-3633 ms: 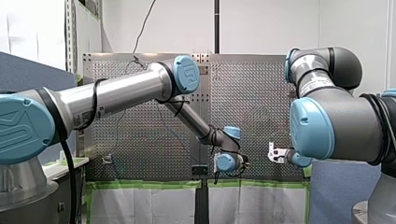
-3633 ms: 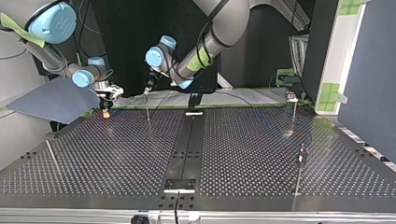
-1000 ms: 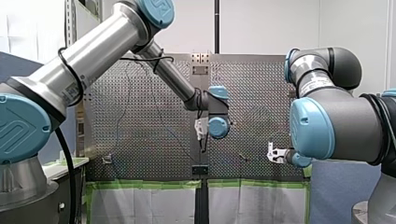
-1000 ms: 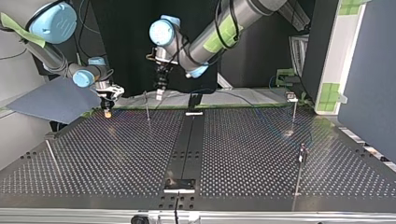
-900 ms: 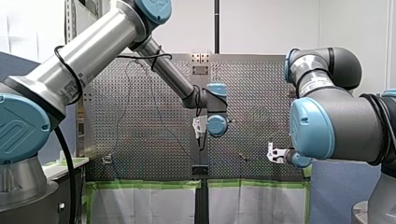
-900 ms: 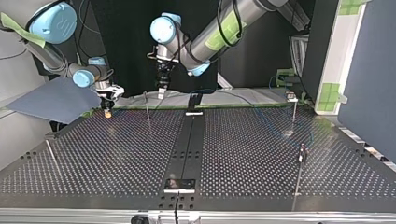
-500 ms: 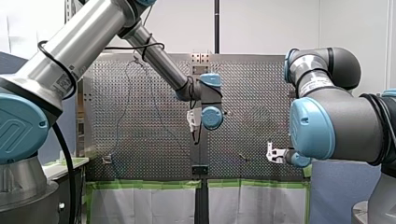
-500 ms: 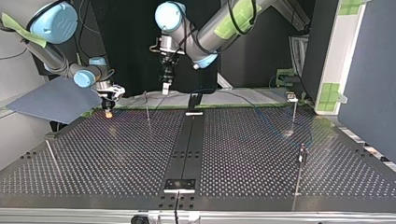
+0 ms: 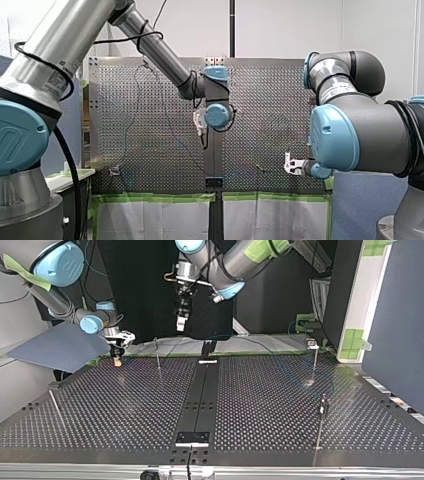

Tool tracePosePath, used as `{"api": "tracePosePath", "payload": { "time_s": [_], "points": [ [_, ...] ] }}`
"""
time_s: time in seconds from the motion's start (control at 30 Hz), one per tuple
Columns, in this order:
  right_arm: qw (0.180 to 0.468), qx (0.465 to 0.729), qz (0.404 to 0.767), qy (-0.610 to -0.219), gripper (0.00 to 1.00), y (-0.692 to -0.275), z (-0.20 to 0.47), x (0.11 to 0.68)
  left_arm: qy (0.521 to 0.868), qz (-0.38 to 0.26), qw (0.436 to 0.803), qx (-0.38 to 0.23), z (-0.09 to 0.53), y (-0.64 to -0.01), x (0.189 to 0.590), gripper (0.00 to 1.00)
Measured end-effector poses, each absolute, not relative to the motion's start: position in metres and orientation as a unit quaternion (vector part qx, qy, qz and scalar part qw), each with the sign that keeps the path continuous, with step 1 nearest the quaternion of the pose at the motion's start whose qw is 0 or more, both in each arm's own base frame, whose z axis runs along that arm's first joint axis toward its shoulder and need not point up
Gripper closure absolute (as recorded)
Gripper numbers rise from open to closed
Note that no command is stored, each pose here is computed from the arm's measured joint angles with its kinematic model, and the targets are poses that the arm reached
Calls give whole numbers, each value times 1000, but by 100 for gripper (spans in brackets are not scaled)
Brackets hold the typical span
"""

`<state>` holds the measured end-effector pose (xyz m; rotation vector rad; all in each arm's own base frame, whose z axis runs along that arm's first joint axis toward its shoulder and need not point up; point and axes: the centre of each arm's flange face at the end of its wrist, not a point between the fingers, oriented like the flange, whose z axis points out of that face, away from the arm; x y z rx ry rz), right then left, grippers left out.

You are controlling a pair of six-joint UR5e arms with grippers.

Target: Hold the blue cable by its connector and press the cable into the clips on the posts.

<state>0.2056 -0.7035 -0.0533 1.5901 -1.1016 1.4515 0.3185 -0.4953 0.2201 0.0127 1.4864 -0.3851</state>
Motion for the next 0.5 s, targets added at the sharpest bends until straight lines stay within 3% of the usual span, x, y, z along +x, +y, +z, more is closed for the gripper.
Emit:
{"api": "tracePosePath", "payload": {
  "time_s": [0.5],
  "points": [
    [352, 615, 563, -425, 100, -702, -53, 209, 658, -212, 722, -11, 248, -457, 275, 0]
  ]
}}
